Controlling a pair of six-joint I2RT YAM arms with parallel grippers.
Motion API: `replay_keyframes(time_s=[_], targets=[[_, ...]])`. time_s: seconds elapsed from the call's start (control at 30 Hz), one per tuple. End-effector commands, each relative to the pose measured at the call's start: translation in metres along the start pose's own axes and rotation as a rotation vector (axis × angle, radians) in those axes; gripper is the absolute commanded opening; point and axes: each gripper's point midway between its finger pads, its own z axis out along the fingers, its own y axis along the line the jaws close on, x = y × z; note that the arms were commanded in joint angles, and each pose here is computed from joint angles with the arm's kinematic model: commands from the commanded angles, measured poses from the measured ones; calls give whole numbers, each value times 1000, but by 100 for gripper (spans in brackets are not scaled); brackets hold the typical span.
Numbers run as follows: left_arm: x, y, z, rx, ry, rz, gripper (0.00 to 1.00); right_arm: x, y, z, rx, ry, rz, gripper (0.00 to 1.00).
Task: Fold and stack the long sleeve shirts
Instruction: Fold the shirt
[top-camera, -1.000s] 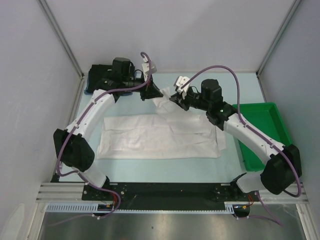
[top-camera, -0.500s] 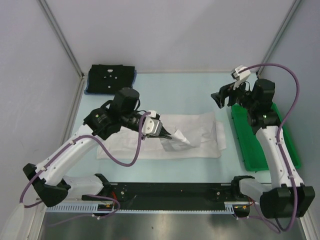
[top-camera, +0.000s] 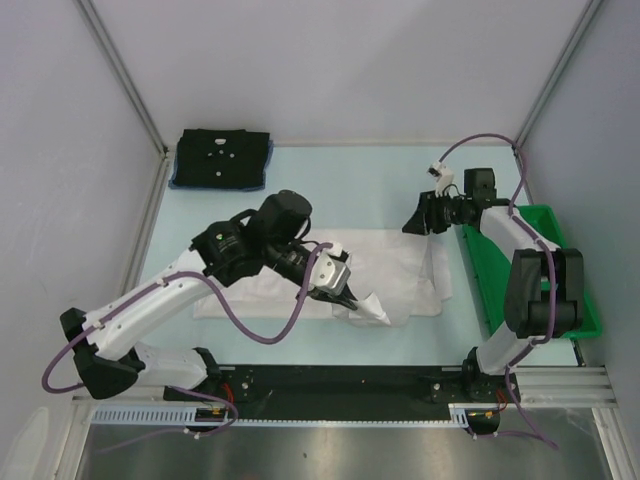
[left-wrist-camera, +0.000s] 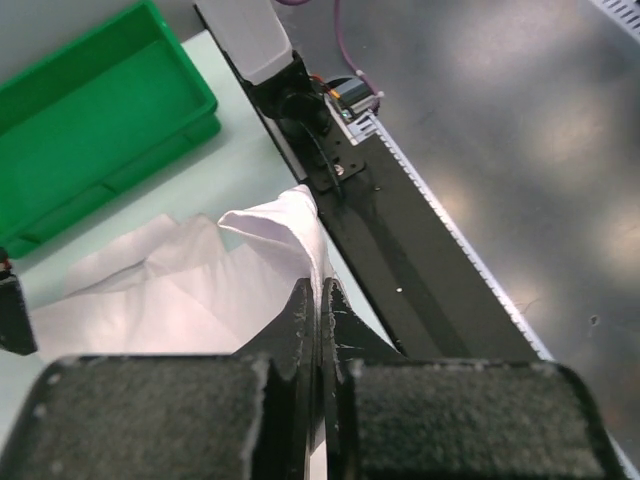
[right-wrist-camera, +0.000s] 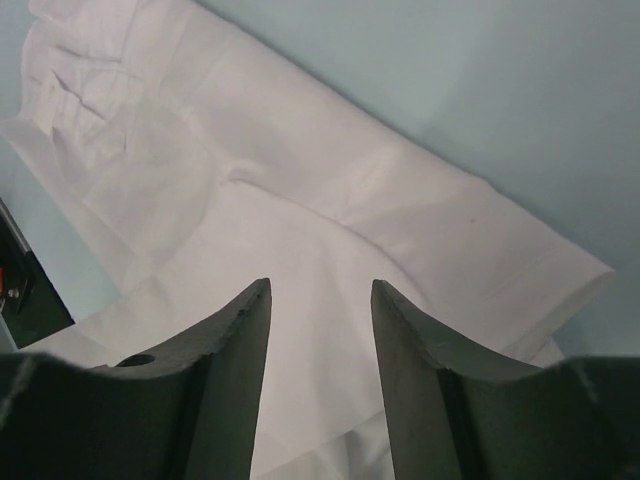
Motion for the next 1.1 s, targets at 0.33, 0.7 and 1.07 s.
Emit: replay_keyframes(time_s=[0.33,0.7,1.07], targets=[[21,-26,-6,65,-12,-146,0,1,-58,25,91,-2,133,51],[80,22,-53,-264,-71,-469,0,60,-75,25,167,235,190,49],[217,57,-141,-805,55,-767,0,67,-82,17,221,284,163,48]])
